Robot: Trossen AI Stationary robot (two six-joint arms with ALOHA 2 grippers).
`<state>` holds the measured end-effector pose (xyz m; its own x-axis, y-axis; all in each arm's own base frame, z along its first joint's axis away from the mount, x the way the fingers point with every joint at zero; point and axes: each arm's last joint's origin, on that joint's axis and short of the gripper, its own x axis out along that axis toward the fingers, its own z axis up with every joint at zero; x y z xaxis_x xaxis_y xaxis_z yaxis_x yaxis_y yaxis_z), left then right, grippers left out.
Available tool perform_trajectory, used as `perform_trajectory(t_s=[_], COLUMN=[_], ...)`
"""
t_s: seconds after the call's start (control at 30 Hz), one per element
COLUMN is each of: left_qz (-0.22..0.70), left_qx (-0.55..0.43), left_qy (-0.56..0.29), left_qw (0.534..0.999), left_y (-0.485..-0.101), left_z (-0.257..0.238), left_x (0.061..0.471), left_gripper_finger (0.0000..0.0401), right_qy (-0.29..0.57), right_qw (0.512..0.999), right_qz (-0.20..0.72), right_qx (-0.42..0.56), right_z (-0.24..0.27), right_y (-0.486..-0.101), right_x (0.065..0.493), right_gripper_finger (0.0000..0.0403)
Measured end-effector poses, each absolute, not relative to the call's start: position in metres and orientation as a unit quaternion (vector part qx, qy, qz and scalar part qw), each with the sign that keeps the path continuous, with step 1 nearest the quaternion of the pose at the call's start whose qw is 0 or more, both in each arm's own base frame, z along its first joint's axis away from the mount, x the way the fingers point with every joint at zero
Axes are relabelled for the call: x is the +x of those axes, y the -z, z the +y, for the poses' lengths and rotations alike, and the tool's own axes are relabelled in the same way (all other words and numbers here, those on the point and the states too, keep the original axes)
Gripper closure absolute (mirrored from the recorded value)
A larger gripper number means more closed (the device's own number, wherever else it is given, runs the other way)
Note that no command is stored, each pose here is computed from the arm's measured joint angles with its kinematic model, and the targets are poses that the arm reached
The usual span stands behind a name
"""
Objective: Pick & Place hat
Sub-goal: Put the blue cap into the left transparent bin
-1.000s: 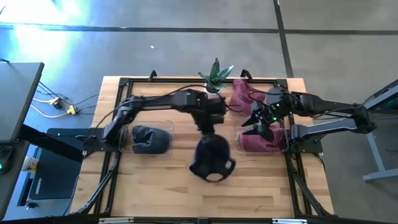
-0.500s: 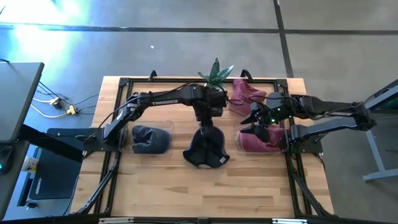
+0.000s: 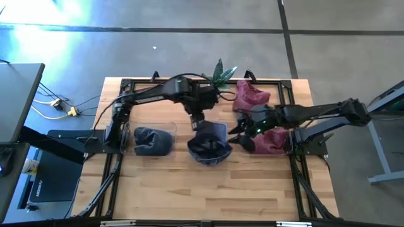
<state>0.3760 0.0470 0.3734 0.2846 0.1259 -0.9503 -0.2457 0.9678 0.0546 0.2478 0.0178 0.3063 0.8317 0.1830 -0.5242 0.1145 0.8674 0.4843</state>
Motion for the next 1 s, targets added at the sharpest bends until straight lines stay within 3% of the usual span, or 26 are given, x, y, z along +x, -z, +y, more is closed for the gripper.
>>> perform_trajectory(t_s=[0.13, 0.3, 0.43, 0.5, 0.6, 0.67, 0.73, 0.87, 1.0], left_qz=[0.563, 0.531, 0.498, 0.52, 0.493, 0.526, 0.485, 0.488, 0.464], left_qx=[-0.038, -0.047, -0.079, -0.093, -0.117, -0.115, -0.125, -0.113, -0.115], left_qy=[-0.102, -0.088, -0.079, -0.078, -0.068, -0.064, -0.045, -0.024, -0.009], left_qw=[0.819, 0.841, 0.86, 0.845, 0.859, 0.84, 0.865, 0.865, 0.878], left_y=[-0.396, -0.392, -0.374, -0.355, -0.336, -0.323, -0.323, -0.309, -0.312], left_z=[0.031, 0.013, -0.003, -0.011, -0.025, -0.034, -0.044, -0.058, -0.066], left_x=[0.353, 0.324, 0.3, 0.285, 0.289, 0.275, 0.281, 0.283, 0.285], left_gripper_finger=[0.0256, 0.0256, 0.0256, 0.0256, 0.0256, 0.0256, 0.0256, 0.0256, 0.0256], right_qy=[-0.046, -0.11, -0.133, -0.133, -0.106, -0.1, -0.104, -0.102, -0.109], right_qw=[0.918, 0.907, 0.899, 0.9, 0.902, 0.902, 0.901, 0.9, 0.905], right_qz=[0.309, 0.35, 0.379, 0.38, 0.389, 0.392, 0.394, 0.403, 0.387], right_qx=[0.245, 0.207, 0.176, 0.168, 0.156, 0.152, 0.151, 0.127, 0.137], right_z=[0.027, 0.04, 0.052, 0.057, 0.061, 0.063, 0.065, 0.07, 0.07], right_y=[-0.292, -0.267, -0.243, -0.231, -0.213, -0.207, -0.204, -0.197, -0.207], right_x=[0.265, 0.284, 0.3, 0.309, 0.32, 0.327, 0.335, 0.351, 0.363], right_gripper_finger=[0.0187, 0.0187, 0.0186, 0.0186, 0.0189, 0.0192, 0.0198, 0.0232, 0.0319])
